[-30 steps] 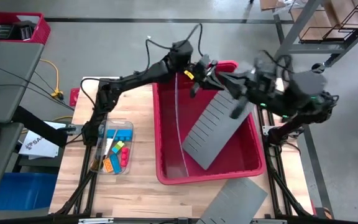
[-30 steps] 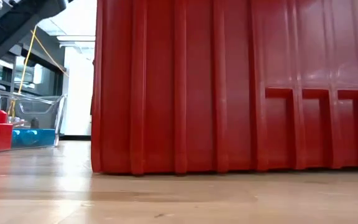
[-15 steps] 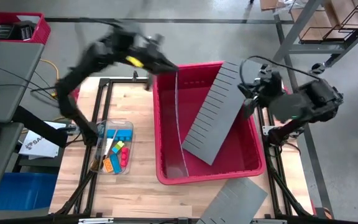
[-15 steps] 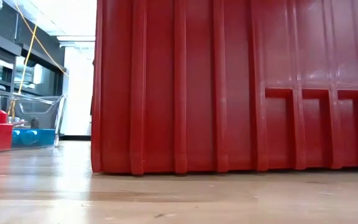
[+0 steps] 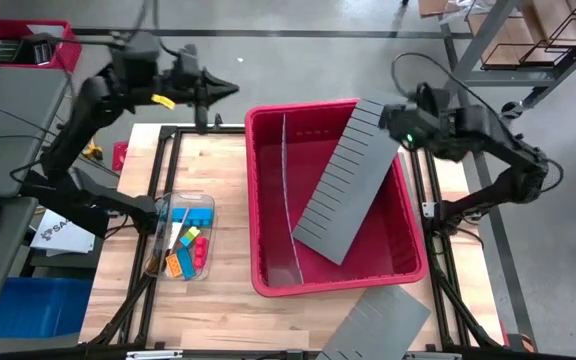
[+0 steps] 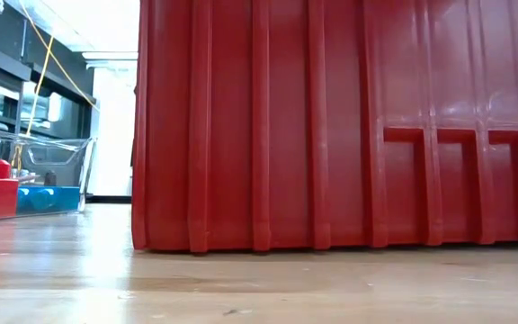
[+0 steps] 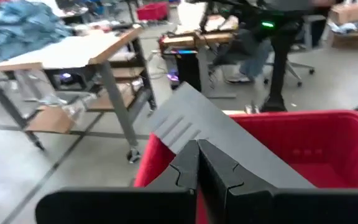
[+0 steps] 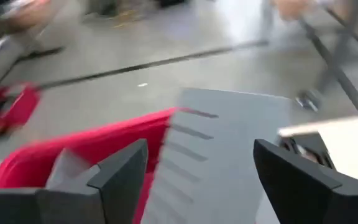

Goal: Sort Items/Unsort Items

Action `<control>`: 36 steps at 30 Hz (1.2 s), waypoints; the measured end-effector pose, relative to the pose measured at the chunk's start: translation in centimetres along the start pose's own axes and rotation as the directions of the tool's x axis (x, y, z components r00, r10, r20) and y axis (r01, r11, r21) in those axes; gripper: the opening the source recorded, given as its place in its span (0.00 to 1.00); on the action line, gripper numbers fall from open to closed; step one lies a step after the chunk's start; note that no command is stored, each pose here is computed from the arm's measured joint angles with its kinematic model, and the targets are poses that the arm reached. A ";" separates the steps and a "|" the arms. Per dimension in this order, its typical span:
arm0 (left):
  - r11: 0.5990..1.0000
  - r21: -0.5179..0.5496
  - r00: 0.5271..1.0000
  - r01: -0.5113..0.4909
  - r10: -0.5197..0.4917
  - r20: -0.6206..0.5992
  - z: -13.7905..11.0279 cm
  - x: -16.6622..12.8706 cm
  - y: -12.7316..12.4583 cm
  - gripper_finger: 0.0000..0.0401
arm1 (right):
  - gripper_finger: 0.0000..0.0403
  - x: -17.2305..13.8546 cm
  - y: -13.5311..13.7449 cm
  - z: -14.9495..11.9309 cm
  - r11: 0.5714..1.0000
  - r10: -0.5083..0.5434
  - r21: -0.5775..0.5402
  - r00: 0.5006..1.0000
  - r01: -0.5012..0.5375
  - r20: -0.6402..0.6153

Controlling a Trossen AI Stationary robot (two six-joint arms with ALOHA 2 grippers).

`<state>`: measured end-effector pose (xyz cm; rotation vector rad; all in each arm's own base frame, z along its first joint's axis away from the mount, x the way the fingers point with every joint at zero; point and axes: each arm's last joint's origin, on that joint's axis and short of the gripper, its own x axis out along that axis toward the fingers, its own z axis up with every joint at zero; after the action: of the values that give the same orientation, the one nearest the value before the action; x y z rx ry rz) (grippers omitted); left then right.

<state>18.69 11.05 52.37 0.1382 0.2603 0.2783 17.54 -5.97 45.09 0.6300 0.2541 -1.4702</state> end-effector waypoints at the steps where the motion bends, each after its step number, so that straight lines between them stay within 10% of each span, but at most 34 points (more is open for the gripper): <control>1: 1.000 -0.003 1.000 0.004 -0.004 -0.009 -0.3 0.3 0.0 0.00 | 0.71 1.0 -0.3 0.0 0.998 -0.044 0.046 0.999 0.045 -0.018; 10: 0.999 0.050 0.997 0.019 -0.015 -0.077 -2.0 1.9 0.2 0.00 | 0.71 7.6 -3.2 -1.0 0.932 -0.267 0.180 0.932 0.314 -0.243; 16: 0.998 0.069 0.997 0.005 0.001 -0.083 -2.3 1.8 0.5 0.00 | 0.71 10.0 -3.7 -0.2 0.987 -0.094 0.087 0.926 0.134 -0.365; 20: 0.997 0.081 0.994 0.004 0.005 -0.109 -2.7 2.1 0.8 0.00 | 0.71 10.3 -6.0 0.0 0.973 -0.207 0.006 0.878 0.232 -0.432; 36: 0.999 0.027 0.997 -0.028 0.030 -0.073 -2.3 1.8 1.2 0.00 | 0.71 13.2 -9.0 0.4 0.996 0.016 0.086 0.909 0.022 -0.417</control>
<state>19.46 12.94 49.90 0.1572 0.3353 0.3093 10.20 -17.07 36.29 1.0185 0.5240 -1.3428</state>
